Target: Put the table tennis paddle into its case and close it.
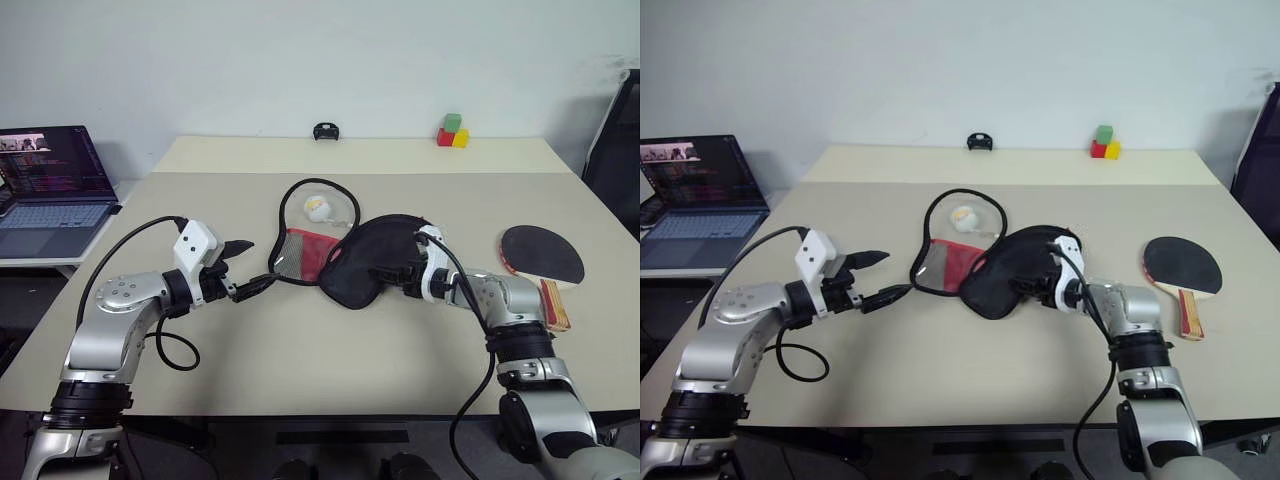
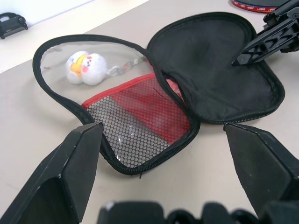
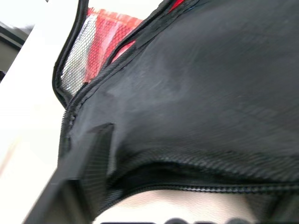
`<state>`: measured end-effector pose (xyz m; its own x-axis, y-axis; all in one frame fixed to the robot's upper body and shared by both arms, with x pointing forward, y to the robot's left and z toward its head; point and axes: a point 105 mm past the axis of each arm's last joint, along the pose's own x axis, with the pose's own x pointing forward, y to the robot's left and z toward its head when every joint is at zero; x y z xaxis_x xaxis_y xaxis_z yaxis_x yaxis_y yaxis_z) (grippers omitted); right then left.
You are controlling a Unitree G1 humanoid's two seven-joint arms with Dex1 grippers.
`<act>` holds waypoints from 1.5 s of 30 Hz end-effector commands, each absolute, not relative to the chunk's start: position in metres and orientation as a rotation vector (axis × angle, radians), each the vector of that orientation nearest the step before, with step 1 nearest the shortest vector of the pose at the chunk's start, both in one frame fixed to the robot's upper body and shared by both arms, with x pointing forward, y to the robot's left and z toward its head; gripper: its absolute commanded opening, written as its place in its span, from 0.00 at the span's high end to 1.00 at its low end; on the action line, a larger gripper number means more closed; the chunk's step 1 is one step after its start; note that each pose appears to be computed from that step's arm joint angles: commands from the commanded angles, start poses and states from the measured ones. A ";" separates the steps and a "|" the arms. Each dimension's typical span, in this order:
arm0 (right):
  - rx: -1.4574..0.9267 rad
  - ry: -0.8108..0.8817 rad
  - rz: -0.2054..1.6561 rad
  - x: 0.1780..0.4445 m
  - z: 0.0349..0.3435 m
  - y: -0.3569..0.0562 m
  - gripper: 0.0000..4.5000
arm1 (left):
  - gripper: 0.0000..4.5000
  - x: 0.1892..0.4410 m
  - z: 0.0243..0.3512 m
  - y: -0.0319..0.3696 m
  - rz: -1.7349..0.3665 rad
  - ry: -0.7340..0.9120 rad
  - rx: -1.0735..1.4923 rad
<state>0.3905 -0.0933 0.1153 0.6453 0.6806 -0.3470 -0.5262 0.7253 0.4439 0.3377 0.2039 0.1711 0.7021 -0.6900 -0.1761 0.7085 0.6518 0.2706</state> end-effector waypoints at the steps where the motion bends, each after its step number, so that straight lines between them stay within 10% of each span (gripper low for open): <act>1: 0.327 0.482 0.730 0.386 0.128 -0.088 0.52 | 0.00 0.335 0.180 0.203 -0.791 0.017 0.359; 8: 0.375 0.489 0.731 0.369 0.130 -0.087 0.99 | 0.00 0.333 0.178 0.188 -0.833 0.006 0.335; 26: 0.294 0.608 0.705 0.344 0.138 -0.144 0.99 | 0.00 0.325 0.173 0.149 -0.949 -0.016 0.304; 45: -0.033 0.712 0.729 0.396 0.149 -0.189 0.99 | 0.00 0.329 0.178 0.123 -1.005 -0.055 0.291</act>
